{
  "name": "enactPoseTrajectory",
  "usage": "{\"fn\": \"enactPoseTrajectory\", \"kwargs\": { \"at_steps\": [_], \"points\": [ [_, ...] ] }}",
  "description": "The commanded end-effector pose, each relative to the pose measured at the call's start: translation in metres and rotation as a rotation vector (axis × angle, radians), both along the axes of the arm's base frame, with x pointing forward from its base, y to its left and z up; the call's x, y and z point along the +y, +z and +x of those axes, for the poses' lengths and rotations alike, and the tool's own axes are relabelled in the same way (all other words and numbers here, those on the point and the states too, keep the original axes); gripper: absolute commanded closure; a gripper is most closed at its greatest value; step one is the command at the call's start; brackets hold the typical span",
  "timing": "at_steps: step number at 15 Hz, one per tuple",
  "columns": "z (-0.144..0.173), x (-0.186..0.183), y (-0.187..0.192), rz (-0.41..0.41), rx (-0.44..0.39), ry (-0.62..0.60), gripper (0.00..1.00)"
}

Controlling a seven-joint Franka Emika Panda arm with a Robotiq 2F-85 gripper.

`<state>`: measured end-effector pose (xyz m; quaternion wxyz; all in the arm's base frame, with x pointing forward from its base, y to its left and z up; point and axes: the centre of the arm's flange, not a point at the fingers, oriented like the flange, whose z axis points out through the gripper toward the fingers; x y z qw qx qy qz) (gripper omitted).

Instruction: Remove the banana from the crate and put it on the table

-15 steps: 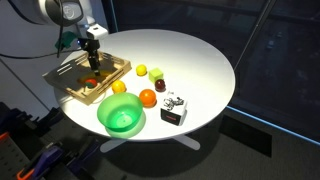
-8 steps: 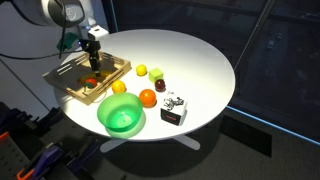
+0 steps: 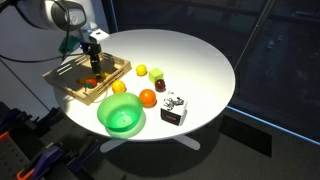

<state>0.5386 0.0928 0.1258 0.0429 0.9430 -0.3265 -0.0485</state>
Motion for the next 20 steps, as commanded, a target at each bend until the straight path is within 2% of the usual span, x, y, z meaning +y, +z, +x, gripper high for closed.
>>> {"fn": "enactPoseTrajectory", "kwargs": {
  "at_steps": [1,6,15,20],
  "points": [
    [0.006,0.001,0.002,0.007,0.012,0.015,0.44],
    [0.004,0.005,0.017,0.000,0.006,0.019,0.84],
    [0.004,0.013,0.064,-0.014,0.027,0.036,0.85],
    [0.011,-0.001,0.088,-0.014,0.016,-0.016,0.85]
  ]
}}
